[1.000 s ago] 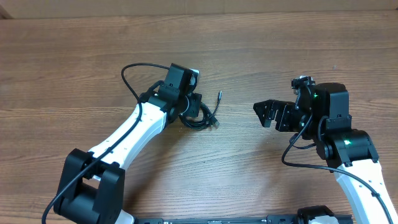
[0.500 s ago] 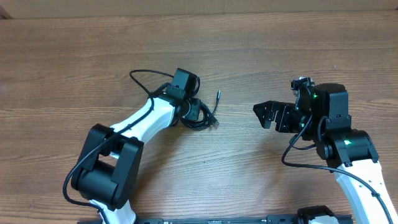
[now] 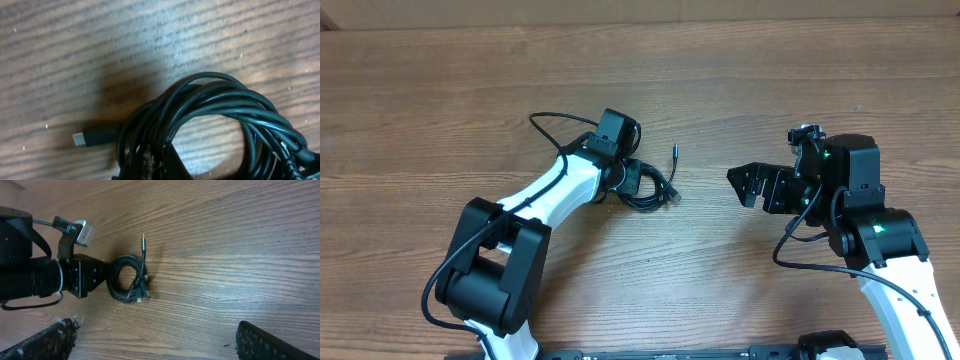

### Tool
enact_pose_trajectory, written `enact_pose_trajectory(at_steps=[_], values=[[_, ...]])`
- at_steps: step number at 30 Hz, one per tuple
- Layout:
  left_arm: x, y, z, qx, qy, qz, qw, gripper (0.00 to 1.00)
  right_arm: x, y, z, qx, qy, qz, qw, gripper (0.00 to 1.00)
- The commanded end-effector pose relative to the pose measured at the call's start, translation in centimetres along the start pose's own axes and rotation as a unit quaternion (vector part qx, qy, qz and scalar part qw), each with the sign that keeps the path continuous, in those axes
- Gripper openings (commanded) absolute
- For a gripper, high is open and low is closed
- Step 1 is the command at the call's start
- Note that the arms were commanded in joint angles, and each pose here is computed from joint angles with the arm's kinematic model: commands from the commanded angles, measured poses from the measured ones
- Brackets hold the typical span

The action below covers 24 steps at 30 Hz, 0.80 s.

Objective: Untangle cables

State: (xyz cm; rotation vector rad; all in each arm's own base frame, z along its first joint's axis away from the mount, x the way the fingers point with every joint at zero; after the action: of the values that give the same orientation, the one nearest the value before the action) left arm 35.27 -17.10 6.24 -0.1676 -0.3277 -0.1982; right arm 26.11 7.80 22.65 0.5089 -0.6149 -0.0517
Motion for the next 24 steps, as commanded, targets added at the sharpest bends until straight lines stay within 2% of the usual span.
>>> enact_pose_trajectory(at_steps=[1, 4, 7, 13, 16, 19, 22, 24], values=[[1.3, -0.9, 2.5, -0.018, -0.020, -0.012, 1.000, 0.04, 0.8, 0.6, 0.5, 0.008, -0.012, 0.008, 1.000, 1.00], [1.6, -2.0, 4.5, -0.047, -0.030, -0.030, 0.998, 0.04, 0.4, 0.6, 0.2, 0.012, 0.002, 0.039, 0.999, 1.00], [0.9, -3.8, 6.0, -0.093, -0.027, -0.094, 0.991, 0.04, -0.6, 0.5, -0.4, 0.016, 0.034, 0.072, 0.997, 0.99], [-2.0, -4.0, 5.9, -0.058, 0.033, -0.180, 0.981, 0.04, -1.5, 1.2, -2.1, 0.029, 0.066, 0.129, 0.989, 0.96], [-2.5, -4.6, 5.9, -0.062, 0.039, -0.199, 0.977, 0.04, -2.3, 2.7, -3.1, 0.046, 0.080, 0.191, 0.977, 0.96], [-2.5, -4.9, 5.9, -0.064, 0.038, -0.204, 0.976, 0.04, -2.8, 3.3, -3.7, 0.027, 0.085, 0.237, 0.967, 0.98], [-2.6, -4.9, 5.9, -0.065, 0.038, -0.204, 0.976, 0.04, -2.9, 4.0, -4.1, 0.017, 0.078, 0.259, 0.963, 0.95], [-2.5, -4.9, 5.9, -0.065, 0.036, -0.208, 0.975, 0.04, -2.8, 4.6, -4.3, 0.026, 0.070, 0.268, 0.961, 0.89]])
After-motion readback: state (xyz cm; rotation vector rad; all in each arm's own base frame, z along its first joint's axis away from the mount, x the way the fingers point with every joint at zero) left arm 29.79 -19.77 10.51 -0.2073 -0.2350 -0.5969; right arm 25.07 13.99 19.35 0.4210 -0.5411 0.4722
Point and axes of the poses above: each gripper's point midway between its finger pads, its own z axis back along the fingers, its own y axis along the line the jaws close on, x = y × z, the point moved 5 cm from there along z, back along the fingers, and after that the axes turned 1 degree about -z, right-handed, at the moved point
